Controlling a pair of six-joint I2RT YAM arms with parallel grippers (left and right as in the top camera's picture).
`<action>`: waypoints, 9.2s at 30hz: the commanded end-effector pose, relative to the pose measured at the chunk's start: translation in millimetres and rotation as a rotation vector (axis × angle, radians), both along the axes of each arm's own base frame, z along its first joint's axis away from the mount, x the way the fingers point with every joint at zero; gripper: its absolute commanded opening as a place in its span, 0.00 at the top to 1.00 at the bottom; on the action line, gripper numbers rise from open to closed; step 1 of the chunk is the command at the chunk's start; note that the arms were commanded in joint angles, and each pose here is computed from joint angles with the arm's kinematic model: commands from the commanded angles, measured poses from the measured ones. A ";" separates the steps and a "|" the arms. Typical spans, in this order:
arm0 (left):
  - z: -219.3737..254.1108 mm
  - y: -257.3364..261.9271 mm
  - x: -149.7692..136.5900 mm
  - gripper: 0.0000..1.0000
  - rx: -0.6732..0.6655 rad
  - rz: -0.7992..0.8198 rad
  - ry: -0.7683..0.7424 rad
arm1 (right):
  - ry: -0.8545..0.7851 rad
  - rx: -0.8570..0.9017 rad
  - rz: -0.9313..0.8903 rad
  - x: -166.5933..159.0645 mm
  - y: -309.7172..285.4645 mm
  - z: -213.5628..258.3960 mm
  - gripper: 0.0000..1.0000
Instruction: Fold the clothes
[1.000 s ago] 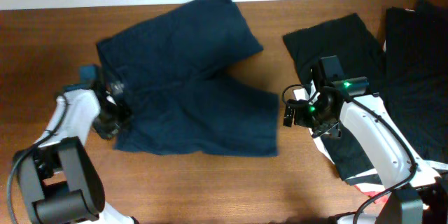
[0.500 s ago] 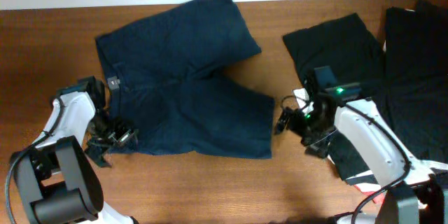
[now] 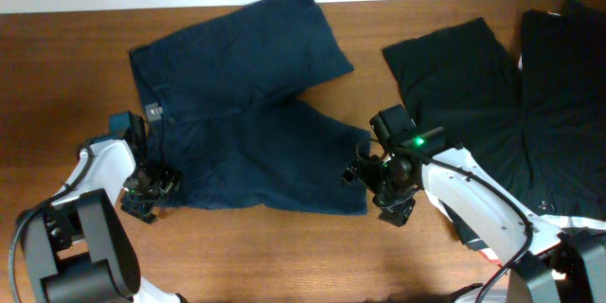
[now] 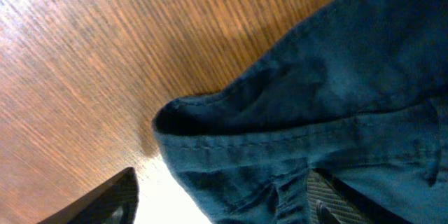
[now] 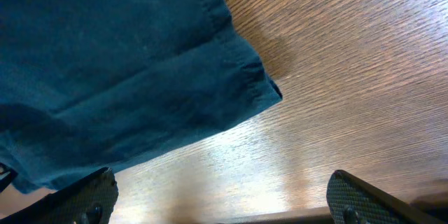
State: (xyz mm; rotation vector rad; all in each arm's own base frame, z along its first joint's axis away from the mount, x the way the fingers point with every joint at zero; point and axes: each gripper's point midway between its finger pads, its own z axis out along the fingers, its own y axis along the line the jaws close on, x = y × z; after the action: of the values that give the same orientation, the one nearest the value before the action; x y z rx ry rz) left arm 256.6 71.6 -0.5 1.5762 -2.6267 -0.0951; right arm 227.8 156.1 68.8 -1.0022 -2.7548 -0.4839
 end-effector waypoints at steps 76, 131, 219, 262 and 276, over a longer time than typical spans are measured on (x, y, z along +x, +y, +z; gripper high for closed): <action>109.1 -34.6 49.5 0.99 0.074 -0.059 -0.410 | -1.051 -0.337 0.474 240.0 -52.8 124.4 0.96; 43.9 -26.3 61.2 0.96 -0.177 -0.515 -0.050 | -0.536 -0.101 0.613 144.0 -31.5 75.3 0.86; 51.0 -216.8 100.3 0.18 -0.687 -1.119 -0.131 | -0.328 -0.310 0.818 90.7 -16.9 4.2 0.44; 168.1 -12.9 258.3 0.01 -0.059 -0.847 -0.610 | -0.345 -0.331 0.699 89.5 -58.7 50.3 0.39; 31.9 -151.7 216.7 0.01 -0.269 -1.076 -0.345 | -0.332 -0.327 0.702 86.4 -59.0 49.9 0.39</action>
State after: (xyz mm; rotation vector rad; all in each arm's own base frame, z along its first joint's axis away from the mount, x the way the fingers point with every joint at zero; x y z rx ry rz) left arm 487.3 -93.5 72.9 -0.0725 -3.3259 0.5367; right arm 309.3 98.7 104.6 0.0925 -3.2318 -0.0799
